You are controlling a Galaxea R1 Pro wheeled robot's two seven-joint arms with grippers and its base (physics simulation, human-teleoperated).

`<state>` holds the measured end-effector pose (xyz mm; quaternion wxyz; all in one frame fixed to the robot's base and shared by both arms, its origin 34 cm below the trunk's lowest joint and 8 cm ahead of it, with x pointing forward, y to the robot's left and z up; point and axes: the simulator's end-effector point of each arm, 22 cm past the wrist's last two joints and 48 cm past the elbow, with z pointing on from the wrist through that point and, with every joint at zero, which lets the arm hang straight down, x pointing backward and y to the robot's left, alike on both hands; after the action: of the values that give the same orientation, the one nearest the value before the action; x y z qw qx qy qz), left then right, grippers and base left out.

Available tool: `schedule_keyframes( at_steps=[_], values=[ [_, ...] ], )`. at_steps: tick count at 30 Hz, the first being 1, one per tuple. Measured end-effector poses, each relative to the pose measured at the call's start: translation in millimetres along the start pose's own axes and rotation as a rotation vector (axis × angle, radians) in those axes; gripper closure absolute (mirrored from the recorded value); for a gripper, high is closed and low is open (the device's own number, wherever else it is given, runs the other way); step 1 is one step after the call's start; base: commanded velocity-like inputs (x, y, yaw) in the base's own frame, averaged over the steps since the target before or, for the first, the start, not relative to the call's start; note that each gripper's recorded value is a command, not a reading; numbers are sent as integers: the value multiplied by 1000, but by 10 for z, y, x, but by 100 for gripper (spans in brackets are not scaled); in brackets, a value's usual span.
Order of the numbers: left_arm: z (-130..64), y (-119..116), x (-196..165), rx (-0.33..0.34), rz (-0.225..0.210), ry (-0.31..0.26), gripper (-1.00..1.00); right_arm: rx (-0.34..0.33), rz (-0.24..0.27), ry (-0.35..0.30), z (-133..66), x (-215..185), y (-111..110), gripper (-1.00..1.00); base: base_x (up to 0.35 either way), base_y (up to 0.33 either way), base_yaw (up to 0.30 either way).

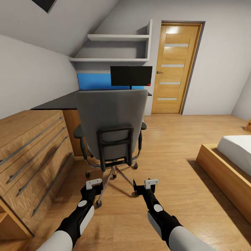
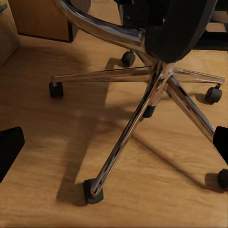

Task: In the bedroom, organize the workspace by keeping the computer under the desk, ensuring the monitor is on the desk, placing the keyboard on the desk next to the monitor, placing the mouse on the desk next to the keyboard, moving the folder from the swivel chair onto the desk next to the mouse, stacking the notebook on top of the folder with the pen on top of the notebook, and positioning the swivel chair next to the desk.

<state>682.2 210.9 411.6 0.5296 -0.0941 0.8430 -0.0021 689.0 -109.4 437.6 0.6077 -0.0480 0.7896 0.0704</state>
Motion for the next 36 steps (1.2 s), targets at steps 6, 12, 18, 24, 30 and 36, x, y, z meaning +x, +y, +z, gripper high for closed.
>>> schedule_keyframes(
  at_steps=[6, 12, 18, 24, 30, 36],
  values=[
    [2, 12, -3, -1, 2, -1, -100, 7, 6, -38, -5, -76, -25, -100, 0, 0, 0],
    [1, 17, 19, -1, 4, 4, -100, 10, 9, -66, -11, -131, -32, -100, 0, 0, 0],
    [-2, 24, 60, -2, 6, 13, -100, 8, 6, -69, -15, -136, -28, -100, 129, 0, 0],
    [-3, 16, 67, -1, 7, 14, -100, 8, 5, -70, -14, -135, -30, -100, 160, 0, 0],
    [-3, 12, 71, 0, 8, 15, -100, 8, 7, -69, -14, -133, -23, -100, 35, -9, 0],
    [-3, 17, 75, -1, 8, 16, -100, 6, 6, -63, -18, -110, -10, -100, 72, -51, 0]
  ],
)
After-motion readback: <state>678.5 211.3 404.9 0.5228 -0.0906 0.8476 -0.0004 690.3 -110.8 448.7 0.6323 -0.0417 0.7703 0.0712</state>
